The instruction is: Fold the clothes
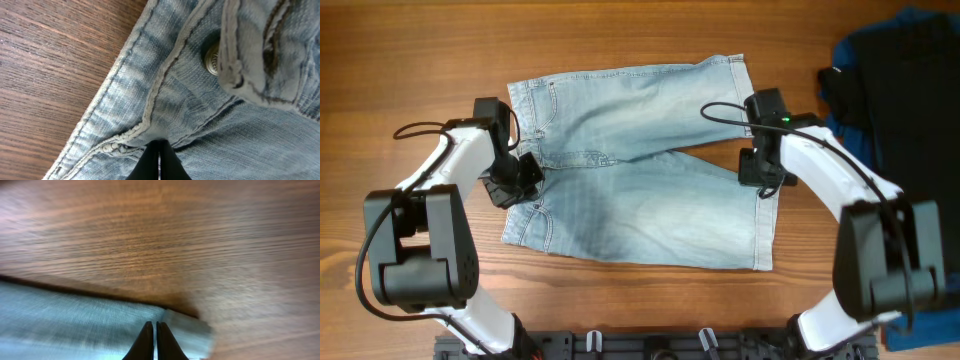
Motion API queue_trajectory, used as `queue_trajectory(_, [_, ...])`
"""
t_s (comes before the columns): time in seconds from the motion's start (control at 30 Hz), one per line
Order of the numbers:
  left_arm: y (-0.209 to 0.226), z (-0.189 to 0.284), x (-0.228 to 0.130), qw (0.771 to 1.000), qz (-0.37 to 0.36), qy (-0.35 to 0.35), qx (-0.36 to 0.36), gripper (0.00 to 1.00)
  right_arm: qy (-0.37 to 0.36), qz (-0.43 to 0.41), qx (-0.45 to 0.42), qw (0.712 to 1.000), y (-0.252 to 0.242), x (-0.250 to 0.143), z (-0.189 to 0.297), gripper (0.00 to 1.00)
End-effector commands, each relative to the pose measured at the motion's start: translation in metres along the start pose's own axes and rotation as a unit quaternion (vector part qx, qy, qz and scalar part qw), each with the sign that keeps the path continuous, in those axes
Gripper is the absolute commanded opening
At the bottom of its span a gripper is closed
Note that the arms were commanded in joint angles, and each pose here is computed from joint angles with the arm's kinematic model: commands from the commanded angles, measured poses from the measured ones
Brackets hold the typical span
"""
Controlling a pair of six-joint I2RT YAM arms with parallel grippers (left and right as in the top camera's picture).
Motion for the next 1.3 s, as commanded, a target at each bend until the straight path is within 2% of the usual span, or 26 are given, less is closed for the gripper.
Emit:
queue_trajectory(0.0, [0.019, -0.006, -0.007, 0.999, 0.003, -0.002, 0.047, 0.04, -0.075, 0.008, 0.012, 0.997, -0.007, 0.009, 0.041, 0.05])
queue_trajectory(0.07, [0.012, 0.011, -0.002, 0.999, -0.001, -0.031, 0.029, 0.04, -0.110, 0.027, 0.045, 0.993, 0.000, 0.017, 0.056, 0.08])
queue_trajectory(0.13, [0.003, 0.039, 0.005, 0.997, -0.008, -0.075, 0.001, 0.04, -0.145, 0.040, 0.078, 0.985, 0.009, 0.027, 0.067, 0.04])
queue_trajectory(0.17, [-0.008, 0.066, 0.011, 0.992, -0.017, -0.123, -0.029, 0.04, -0.181, 0.048, 0.090, 0.978, 0.013, 0.041, 0.071, 0.04])
queue_trajectory(0.33, [-0.040, 0.121, 0.028, 0.959, -0.047, -0.253, -0.119, 0.04, -0.239, 0.042, 0.091, 0.966, 0.017, 0.069, 0.073, 0.04])
queue_trajectory(0.43, [-0.064, 0.132, 0.040, 0.939, -0.076, -0.297, -0.156, 0.04, -0.267, 0.058, 0.092, 0.958, 0.021, 0.084, 0.070, 0.04])
queue_trajectory(0.53, [-0.084, 0.131, 0.052, 0.921, -0.123, -0.330, -0.168, 0.04, -0.264, 0.068, 0.090, 0.958, 0.025, 0.092, 0.053, 0.04])
queue_trajectory(0.63, [-0.099, 0.122, 0.070, 0.910, -0.128, -0.350, -0.182, 0.04, -0.281, 0.084, 0.086, 0.952, 0.031, 0.108, 0.035, 0.04])
queue_trajectory(0.73, [-0.105, 0.102, 0.084, 0.911, -0.128, -0.348, -0.180, 0.04, -0.284, 0.087, 0.084, 0.951, 0.035, 0.116, 0.015, 0.04])
queue_trajectory(0.97, [-0.109, 0.048, 0.119, 0.913, -0.116, -0.359, -0.154, 0.04, -0.234, 0.086, 0.069, 0.966, 0.034, 0.110, -0.037, 0.05])
queue_trajectory(1.17, [-0.102, 0.024, 0.128, 0.919, -0.105, -0.359, -0.123, 0.04, -0.144, 0.082, 0.015, 0.986, 0.022, 0.081, -0.083, 0.04])
queue_trajectory(1.27, [-0.099, 0.024, 0.131, 0.918, -0.100, -0.367, -0.114, 0.04, -0.110, 0.023, 0.024, 0.993, 0.020, 0.067, -0.078, 0.04])
Point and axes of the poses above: each gripper's point midway between its finger pads, its own z axis back along the fingers, its own y axis along the line the jaws close on, x = y × z, the point moved 4 cm from there along z, back along the fingers, and after that the axes turned 6 degrees about z, right-handed, at the moved point
